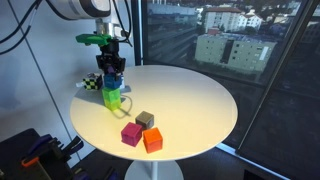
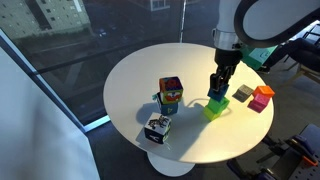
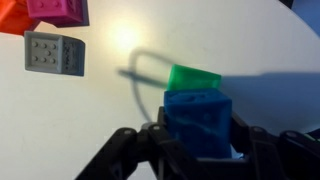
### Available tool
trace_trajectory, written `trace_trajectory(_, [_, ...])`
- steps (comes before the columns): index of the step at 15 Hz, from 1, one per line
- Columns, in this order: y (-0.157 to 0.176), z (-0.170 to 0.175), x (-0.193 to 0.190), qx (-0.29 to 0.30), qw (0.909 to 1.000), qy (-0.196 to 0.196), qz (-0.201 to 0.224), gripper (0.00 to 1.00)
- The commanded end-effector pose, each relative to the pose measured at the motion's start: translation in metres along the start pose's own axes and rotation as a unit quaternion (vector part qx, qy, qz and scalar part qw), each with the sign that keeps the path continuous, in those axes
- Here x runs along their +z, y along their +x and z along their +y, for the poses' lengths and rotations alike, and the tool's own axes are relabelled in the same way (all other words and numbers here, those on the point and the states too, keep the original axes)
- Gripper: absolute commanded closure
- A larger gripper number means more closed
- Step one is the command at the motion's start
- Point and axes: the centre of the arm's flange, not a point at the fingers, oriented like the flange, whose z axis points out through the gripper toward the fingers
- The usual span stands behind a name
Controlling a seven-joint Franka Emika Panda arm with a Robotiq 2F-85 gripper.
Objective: Pick up the blue block and stack it on top of the green block
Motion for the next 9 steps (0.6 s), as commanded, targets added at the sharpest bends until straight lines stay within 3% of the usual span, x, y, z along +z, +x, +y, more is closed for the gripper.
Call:
trace_trajectory(1, [-0.0096, -0.0093, -0.0063, 0.012, 0.9999, -0.006, 0.001, 0.68])
trace_trajectory(9, [-0.0186, -0.0129, -0.0087, 0.022, 0.9997, -0.006, 0.002, 0.68])
